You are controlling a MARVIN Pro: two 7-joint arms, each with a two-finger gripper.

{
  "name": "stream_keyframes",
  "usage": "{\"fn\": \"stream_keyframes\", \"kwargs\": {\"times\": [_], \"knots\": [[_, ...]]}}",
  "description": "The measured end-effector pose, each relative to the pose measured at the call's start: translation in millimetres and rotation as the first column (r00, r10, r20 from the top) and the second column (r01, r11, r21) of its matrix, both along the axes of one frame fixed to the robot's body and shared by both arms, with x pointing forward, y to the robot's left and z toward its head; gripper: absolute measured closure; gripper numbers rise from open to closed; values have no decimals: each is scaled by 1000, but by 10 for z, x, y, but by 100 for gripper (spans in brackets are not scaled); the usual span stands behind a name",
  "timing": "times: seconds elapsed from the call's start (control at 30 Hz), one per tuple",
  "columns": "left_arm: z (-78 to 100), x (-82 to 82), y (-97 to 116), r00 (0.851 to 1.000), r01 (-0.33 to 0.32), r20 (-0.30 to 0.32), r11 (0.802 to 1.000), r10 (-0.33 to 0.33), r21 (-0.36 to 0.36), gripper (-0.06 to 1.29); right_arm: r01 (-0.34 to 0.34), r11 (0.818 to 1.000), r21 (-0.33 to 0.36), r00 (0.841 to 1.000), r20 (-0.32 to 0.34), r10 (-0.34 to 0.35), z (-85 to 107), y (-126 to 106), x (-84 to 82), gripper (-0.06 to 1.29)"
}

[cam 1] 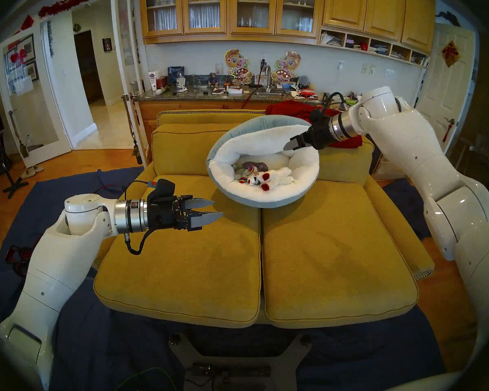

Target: Put toys into dog bed

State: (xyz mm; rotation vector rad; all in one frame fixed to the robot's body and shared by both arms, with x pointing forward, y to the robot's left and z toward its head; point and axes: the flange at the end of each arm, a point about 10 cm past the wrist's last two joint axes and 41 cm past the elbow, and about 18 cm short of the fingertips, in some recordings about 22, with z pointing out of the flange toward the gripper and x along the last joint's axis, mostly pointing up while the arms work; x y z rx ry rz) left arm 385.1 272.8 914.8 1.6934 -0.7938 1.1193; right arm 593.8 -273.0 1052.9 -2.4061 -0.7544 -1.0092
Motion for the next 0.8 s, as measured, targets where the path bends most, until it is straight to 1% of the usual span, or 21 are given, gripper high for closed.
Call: {"fn": "stream_keyframes", "kwargs": {"times": [0.13,0.3,0.4,0.53,0.63,0.8], "knots": [[-3,0,0,1000,0,0,1000,0,1,2,2,1000,-4,1000,-18,-2,-77,-80,-63,2],[-7,-1,0,1000,-1,-1,1000,1,2,2,17,1000,-23,999,-42,-18,-222,-204,-159,2],[-8,-2,0,1000,-1,-1,1000,1,2,2,17,999,-32,998,-52,-19,-293,-231,-209,2],[-9,-2,0,1000,-1,-1,1000,1,3,2,2,999,-43,998,-62,-5,-382,-211,-283,2],[-10,-2,0,1000,-1,-1,1000,1,4,2,-23,999,-48,998,-67,20,-452,-155,-358,2],[-10,-1,0,1000,-1,-1,1000,1,4,2,-64,997,-46,996,-58,61,-486,-70,-448,2]]}}
